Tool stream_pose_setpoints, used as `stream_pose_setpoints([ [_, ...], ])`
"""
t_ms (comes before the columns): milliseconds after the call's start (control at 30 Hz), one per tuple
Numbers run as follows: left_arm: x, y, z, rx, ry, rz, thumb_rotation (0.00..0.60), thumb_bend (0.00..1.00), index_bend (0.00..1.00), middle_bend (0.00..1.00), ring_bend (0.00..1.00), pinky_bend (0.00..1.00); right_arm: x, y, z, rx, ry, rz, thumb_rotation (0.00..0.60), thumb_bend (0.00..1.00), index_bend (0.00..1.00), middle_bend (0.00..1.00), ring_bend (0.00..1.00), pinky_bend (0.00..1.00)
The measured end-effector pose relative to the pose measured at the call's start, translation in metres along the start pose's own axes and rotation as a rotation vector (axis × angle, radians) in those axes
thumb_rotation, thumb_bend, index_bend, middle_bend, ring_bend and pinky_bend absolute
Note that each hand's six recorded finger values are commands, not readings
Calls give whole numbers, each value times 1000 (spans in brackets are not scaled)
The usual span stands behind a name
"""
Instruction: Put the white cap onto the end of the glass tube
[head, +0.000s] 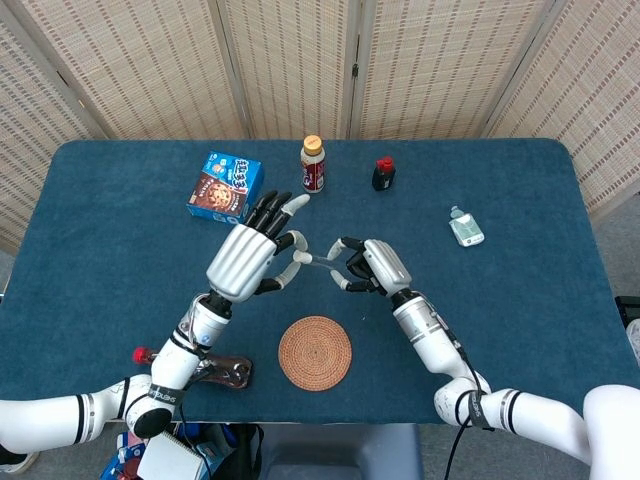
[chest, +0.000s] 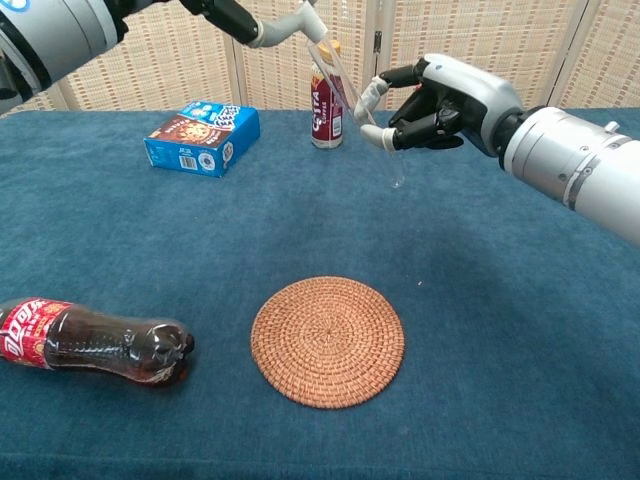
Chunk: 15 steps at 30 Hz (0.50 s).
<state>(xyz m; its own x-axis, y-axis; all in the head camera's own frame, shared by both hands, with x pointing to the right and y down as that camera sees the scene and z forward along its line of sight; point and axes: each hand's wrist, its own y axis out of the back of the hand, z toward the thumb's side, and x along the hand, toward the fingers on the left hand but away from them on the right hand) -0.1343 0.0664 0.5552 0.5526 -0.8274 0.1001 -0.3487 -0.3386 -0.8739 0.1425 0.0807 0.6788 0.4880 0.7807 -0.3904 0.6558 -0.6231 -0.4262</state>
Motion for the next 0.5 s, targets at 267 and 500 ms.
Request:
stream_pose_setpoints([
  [267, 0, -1, 0, 8, 1, -7, 600, 465, 536, 77, 0, 0, 2, 0, -1, -3, -2, 4, 600, 543, 886, 1000, 1000, 1000],
  [500, -1, -4, -1, 20, -1, -14, 600, 465, 536, 77, 0, 0, 2, 0, -2, -7, -2, 6, 600, 543, 886, 1000, 1000, 1000],
])
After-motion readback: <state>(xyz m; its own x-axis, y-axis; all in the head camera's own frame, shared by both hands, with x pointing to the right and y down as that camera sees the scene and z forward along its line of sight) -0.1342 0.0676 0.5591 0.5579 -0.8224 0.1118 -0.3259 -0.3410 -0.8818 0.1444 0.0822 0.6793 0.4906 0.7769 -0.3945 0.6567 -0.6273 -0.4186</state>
